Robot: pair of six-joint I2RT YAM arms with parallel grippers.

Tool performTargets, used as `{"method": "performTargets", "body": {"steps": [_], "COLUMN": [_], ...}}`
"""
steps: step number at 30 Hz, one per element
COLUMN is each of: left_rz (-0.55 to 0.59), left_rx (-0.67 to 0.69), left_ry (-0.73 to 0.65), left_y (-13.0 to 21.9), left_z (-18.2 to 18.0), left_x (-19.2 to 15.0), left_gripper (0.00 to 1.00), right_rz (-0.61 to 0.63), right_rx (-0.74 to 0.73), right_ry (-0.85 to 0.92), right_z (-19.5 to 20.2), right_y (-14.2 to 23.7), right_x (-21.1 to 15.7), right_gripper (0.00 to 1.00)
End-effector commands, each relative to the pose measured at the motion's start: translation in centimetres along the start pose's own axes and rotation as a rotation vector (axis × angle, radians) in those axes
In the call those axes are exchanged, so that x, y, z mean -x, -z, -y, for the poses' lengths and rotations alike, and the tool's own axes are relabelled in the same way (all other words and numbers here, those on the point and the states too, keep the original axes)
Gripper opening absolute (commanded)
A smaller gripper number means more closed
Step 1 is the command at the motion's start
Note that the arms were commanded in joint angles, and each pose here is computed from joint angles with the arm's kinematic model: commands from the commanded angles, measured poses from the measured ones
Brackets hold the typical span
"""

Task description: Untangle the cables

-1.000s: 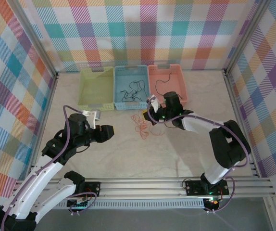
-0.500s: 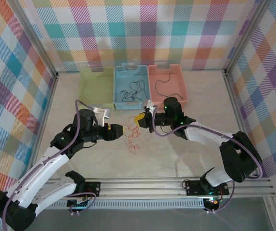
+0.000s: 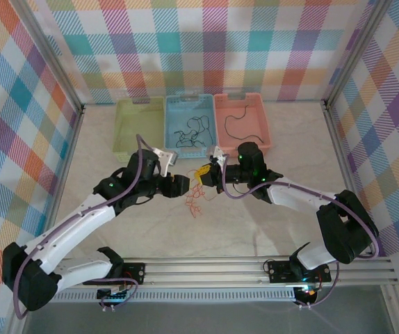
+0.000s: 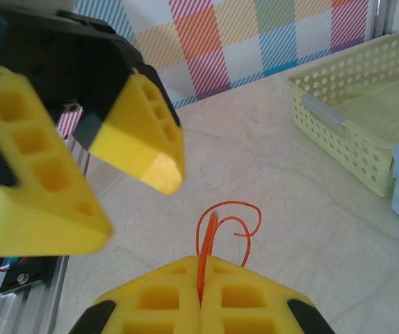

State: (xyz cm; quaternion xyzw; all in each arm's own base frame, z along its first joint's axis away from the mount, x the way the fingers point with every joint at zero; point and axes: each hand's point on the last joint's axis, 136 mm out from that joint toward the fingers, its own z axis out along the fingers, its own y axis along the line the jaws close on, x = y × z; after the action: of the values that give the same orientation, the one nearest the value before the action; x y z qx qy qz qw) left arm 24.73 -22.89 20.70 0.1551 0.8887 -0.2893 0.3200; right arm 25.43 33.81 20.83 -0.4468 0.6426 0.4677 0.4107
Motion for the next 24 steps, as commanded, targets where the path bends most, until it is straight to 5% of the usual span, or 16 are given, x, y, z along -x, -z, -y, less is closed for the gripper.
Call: {"method": "performTargets", "body": {"steps": [1,24], "left_rz": [0.050,0.143], "left_rx": [0.025,-0.014], "left_ry": [-0.060,-0.061], "left_y": [-0.6,-4.3], "left_z": [0.0,-0.8], "left_x": [1.4,1.2], "left_gripper": [0.60,0.55], "right_rz": [0.026,0.037], "right_rx": [0.043,0.073], "right_ry": [0.018,0.016], "right_z": [-1.0,-1.8], "right_y": [0.3,0.6], "right_x": [0.7,1.1], "right_gripper": [0.00,0.00]}}
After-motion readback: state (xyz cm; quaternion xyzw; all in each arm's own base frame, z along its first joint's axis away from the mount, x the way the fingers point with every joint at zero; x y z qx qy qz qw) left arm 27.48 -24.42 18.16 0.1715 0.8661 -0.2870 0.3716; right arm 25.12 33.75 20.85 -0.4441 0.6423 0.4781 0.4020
